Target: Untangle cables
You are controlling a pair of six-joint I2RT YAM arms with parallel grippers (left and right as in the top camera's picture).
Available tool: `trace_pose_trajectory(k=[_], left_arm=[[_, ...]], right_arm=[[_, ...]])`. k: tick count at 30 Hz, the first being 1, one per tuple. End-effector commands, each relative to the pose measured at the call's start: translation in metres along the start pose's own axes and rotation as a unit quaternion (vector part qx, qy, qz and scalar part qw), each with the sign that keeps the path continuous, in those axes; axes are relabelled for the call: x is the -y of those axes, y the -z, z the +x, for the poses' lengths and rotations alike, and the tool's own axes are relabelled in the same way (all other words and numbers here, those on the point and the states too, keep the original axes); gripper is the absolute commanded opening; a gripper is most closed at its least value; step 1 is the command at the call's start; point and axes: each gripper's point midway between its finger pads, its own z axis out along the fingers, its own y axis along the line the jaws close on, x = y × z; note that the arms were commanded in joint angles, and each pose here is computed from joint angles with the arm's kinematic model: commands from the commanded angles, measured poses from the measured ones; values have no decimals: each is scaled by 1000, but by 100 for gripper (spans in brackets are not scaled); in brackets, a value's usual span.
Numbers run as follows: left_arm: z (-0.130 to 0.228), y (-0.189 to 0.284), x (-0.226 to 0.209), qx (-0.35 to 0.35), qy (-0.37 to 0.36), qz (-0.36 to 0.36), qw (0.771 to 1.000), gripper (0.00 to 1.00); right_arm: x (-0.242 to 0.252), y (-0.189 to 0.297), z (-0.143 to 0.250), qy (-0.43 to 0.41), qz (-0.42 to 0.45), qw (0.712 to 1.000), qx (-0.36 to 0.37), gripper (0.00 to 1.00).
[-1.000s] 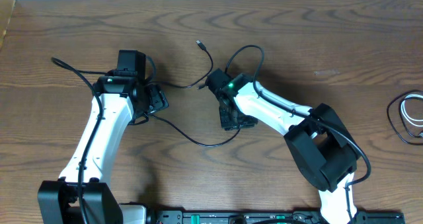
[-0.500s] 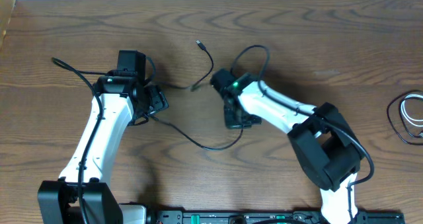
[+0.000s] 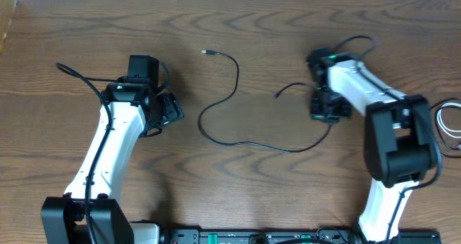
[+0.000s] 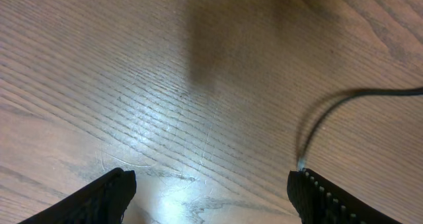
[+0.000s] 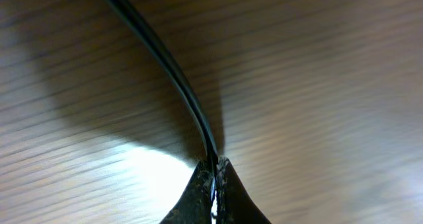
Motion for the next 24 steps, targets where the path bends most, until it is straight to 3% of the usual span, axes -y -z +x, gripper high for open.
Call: trace_pose_trajectory(k=[1,5,7,8,10,15,19,24], left_arm=[[-2,3,-1,4,-1,0,1000,79],[-2,3,-1,4,-1,1,1000,79],[-3,3,-1,5,-1,1,1000,80],[-3,3,-1,5,-1,1,1000,80],[-4,3,-4,9,-1,-8,1000,80],[-8,4,-14,21,-1,-37,999,80],[-13,4,-31,28,32,-61,997,80],[-19,5,-64,23,114,-76,990,79]], right_arm=[[25,26,-14,-4,-33,999,36,1],[9,58,-22,55,-117,988,82,2],[-14,83,-21,95,-180,973,112,15],[-31,99,-18,117,-223,960,126,32],[-56,119,-9,152,-274,939,140,49],[-104,134,18,218,-305,916,141,73],[-150,145,50,318,-306,883,162,82],[-191,157,74,384,-287,853,209,83]])
